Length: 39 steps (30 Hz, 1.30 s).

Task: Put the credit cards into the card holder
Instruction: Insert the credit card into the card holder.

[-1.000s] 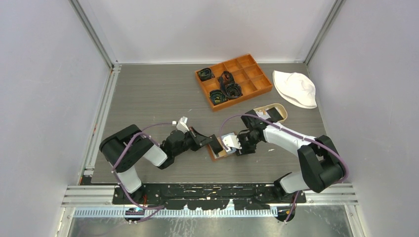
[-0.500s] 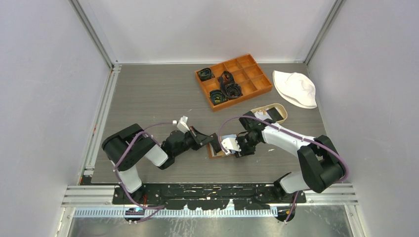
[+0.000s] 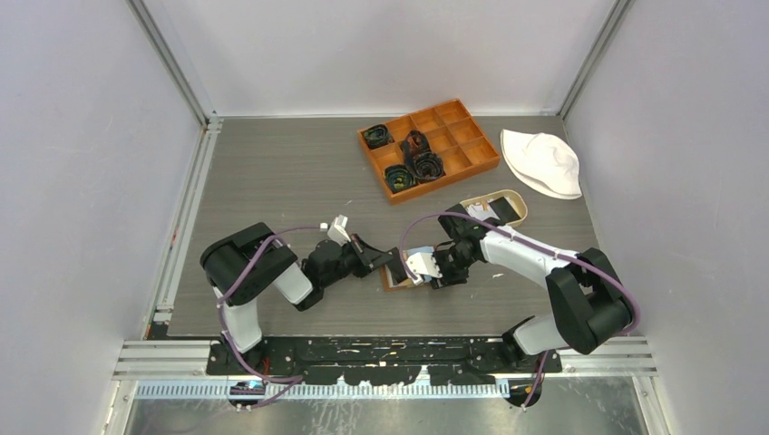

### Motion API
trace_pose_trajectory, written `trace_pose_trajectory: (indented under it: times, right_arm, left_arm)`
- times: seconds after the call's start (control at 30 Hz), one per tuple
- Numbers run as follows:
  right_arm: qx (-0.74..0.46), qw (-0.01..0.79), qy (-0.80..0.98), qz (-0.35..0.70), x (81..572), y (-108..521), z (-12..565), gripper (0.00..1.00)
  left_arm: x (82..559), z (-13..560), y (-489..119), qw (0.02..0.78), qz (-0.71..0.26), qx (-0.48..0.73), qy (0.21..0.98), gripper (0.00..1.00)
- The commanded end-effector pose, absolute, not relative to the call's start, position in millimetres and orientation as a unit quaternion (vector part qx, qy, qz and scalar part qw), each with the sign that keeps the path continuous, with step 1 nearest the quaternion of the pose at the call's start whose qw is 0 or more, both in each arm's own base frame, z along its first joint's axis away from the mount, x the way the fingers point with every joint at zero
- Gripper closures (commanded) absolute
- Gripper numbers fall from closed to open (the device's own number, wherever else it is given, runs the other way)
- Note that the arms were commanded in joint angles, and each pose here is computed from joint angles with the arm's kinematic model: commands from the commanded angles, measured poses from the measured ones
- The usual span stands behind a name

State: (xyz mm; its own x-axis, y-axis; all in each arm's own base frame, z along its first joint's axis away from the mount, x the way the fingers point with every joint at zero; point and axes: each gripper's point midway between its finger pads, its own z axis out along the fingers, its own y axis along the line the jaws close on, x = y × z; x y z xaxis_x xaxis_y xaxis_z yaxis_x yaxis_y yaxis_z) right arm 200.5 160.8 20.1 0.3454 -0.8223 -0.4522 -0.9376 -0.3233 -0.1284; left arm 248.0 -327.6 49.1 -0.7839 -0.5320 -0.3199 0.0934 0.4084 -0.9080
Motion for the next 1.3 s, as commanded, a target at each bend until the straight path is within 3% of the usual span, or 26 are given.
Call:
trace_pose_trajectory:
  times: [0.0, 1.27]
  right_arm:
    - [-0.798, 0.200, 0.546, 0.159, 206, 170, 31, 0.57]
    - [-0.800, 0.197, 0.544, 0.160, 205, 171, 32, 0.58]
  left_arm:
    - [254, 69, -338, 0.315, -0.557, -0.126, 0.758, 1.00]
    - [242, 36, -350, 0.228, -0.500, -0.132, 0.825, 1.00]
